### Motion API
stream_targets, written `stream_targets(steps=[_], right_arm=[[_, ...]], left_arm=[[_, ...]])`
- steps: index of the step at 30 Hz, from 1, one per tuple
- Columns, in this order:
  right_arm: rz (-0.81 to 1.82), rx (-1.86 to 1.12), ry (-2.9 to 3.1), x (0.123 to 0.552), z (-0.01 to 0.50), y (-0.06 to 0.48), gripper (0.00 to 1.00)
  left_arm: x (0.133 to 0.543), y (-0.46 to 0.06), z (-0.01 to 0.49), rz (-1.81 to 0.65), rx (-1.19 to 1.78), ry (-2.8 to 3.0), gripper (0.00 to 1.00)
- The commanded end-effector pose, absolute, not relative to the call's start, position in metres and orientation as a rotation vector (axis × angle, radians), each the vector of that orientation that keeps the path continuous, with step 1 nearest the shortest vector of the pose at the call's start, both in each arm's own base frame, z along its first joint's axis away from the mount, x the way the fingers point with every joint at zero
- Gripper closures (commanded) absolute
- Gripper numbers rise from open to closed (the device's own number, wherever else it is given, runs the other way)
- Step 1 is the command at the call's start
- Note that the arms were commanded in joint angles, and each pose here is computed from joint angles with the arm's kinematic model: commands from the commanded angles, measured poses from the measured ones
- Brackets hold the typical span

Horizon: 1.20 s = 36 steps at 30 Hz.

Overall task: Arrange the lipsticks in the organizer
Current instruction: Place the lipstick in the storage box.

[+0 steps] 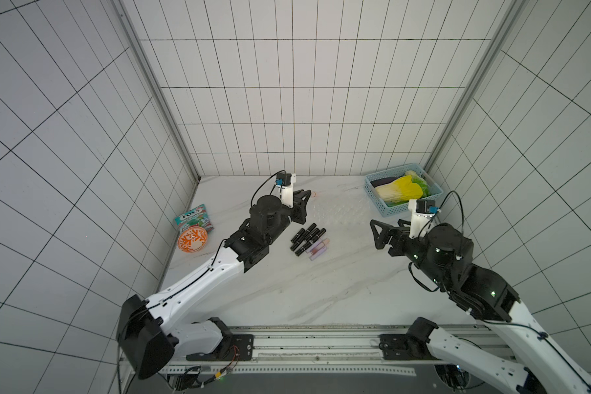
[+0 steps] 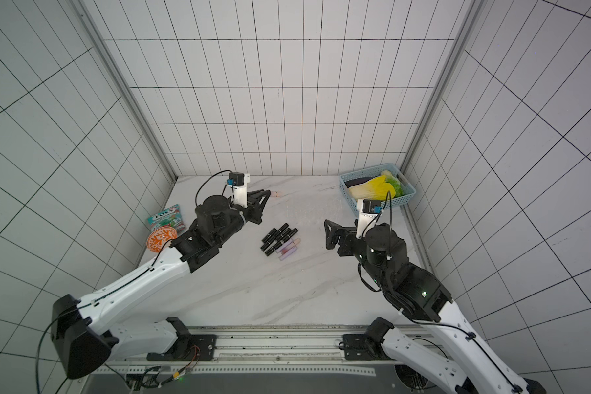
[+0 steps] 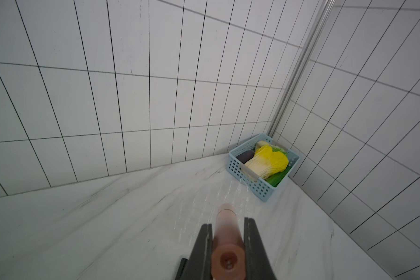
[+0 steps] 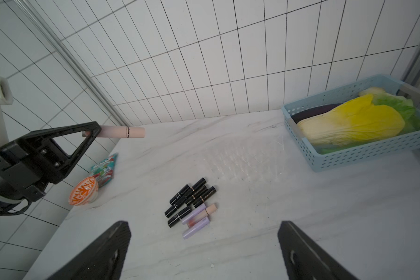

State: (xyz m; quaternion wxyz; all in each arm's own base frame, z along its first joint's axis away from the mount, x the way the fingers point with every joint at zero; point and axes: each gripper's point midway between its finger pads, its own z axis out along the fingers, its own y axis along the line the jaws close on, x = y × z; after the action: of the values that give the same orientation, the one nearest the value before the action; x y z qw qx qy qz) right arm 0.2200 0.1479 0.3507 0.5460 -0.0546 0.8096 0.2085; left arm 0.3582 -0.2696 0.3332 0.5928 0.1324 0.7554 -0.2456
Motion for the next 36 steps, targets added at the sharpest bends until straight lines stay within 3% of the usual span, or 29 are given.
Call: stream_targets(steps=[1,18,36], right_arm=[[0.324,-0.129,1.965,0.23,0.329,0.129,0.01],[0.357,-0.09,2.17,0.261,0.254,0.127,0.02],[0.43,-0.12,2.234,0.266,0.229,0.145,0.07]], left_arm=[[0.377,-0.284,0.32,-0.503,0.418,1.803,0.96],[0.465,-0.324,0.212,-0.269,0.531,1.999,0.98],[0.482,-0.334,0.161,-0.214,0.558,2.085,0.98]])
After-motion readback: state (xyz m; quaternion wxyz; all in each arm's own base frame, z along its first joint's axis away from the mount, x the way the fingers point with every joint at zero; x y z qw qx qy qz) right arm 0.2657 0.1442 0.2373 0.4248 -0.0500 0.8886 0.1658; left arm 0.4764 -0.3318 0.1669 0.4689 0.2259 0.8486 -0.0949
